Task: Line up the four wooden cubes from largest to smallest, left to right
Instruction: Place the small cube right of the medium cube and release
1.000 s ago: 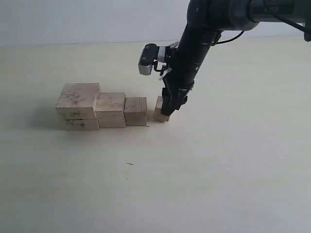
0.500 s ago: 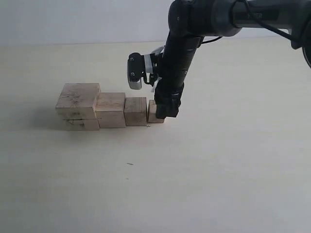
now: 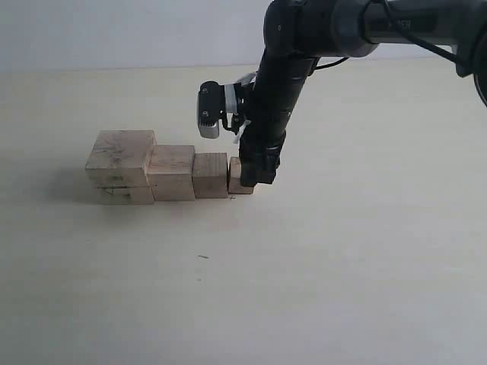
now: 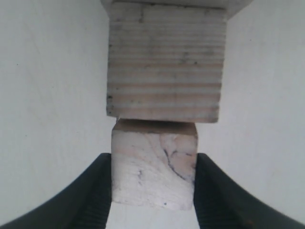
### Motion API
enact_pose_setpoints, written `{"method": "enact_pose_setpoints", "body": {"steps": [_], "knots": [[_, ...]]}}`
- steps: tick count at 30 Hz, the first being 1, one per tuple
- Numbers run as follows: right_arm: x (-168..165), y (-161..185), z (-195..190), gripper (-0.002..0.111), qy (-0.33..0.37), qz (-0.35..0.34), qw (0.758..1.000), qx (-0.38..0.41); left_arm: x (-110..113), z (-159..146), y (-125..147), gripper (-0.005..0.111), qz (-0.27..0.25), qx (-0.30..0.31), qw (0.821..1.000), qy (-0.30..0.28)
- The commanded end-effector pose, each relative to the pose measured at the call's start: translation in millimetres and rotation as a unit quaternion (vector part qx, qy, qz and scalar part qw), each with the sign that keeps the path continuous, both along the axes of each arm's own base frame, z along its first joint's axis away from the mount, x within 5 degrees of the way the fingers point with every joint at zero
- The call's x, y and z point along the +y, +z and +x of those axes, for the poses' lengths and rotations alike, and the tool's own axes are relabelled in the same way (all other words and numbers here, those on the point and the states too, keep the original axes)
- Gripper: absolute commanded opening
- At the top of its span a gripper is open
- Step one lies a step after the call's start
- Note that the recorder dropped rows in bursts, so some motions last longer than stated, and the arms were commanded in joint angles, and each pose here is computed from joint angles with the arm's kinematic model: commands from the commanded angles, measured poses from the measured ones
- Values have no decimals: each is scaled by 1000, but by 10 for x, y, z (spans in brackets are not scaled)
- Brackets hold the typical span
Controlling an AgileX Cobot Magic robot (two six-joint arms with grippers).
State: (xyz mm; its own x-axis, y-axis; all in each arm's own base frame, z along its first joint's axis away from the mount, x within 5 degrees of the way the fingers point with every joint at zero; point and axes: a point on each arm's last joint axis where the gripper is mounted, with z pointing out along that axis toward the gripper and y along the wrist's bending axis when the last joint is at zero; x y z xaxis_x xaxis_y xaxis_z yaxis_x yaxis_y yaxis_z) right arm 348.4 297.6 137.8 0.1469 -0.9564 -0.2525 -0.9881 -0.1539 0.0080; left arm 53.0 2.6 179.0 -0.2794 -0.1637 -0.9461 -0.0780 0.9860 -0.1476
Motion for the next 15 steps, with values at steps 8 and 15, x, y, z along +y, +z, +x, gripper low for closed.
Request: {"method": "enact_pose_setpoints", "body": {"steps": [8,15], "knots": [[-1,-17,-5,46,-8,1,1000,3,-3,-2,10,0,-1,-6,1000,-2],[13,-14,28,47,-42,9,999,-6,-3,-2,10,0,-1,-6,1000,-2]]}}
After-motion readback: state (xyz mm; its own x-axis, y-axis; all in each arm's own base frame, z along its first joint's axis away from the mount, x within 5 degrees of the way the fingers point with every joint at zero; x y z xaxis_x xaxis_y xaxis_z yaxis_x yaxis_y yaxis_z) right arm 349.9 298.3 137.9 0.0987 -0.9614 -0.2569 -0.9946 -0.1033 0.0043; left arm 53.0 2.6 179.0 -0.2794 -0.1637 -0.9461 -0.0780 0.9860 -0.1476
